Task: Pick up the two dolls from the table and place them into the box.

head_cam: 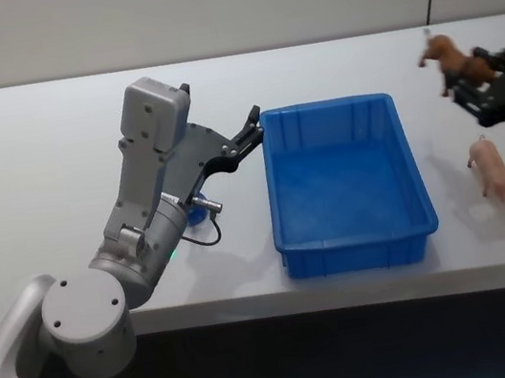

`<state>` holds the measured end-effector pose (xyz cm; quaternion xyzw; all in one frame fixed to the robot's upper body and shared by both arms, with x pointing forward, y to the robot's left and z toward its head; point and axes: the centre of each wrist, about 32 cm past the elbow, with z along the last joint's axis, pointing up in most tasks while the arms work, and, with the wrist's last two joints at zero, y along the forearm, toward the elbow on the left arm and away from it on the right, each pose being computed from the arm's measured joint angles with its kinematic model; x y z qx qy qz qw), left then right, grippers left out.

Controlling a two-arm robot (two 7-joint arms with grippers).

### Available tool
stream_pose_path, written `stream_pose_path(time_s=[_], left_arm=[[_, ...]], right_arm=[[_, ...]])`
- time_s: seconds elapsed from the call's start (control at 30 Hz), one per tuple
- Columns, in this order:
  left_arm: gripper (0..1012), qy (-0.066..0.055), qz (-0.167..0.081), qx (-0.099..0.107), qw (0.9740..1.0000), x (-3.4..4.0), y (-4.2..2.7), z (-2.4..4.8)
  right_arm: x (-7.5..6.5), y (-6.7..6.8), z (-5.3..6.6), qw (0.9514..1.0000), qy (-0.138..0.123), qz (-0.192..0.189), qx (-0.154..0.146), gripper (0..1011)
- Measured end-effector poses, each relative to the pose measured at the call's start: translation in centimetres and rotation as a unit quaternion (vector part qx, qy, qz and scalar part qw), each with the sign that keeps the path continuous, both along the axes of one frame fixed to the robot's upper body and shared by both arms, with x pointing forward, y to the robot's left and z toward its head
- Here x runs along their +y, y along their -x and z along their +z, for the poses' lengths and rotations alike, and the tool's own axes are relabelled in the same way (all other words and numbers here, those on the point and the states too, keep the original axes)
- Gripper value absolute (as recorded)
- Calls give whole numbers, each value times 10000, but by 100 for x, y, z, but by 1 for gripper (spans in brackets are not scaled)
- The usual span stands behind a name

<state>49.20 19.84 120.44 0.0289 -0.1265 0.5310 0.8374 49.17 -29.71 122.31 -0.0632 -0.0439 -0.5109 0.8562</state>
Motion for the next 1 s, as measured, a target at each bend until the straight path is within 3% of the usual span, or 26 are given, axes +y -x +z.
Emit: stream_pose_path(time_s=[0.2,0.47,0.6,0.63,0.67,1.0], left_arm=[[1001,0,0,0,10000,0,0,0],[1001,0,0,0,10000,0,0,0],[1001,0,0,0,10000,0,0,0],[1001,0,0,0,10000,0,0,0],[1001,0,0,0,10000,0,0,0],[1001,0,0,0,10000,0,0,0]], right_arm=[[201,-87,73,9989,38,474,-57,435],[457,-244,50,9949,176,980,164,450],[583,-359,3,9923,286,1154,336,553],[601,-375,-4,9920,302,1175,360,634],[629,-403,-13,9913,332,1209,396,652],[706,-509,-41,9902,426,1234,488,931]])
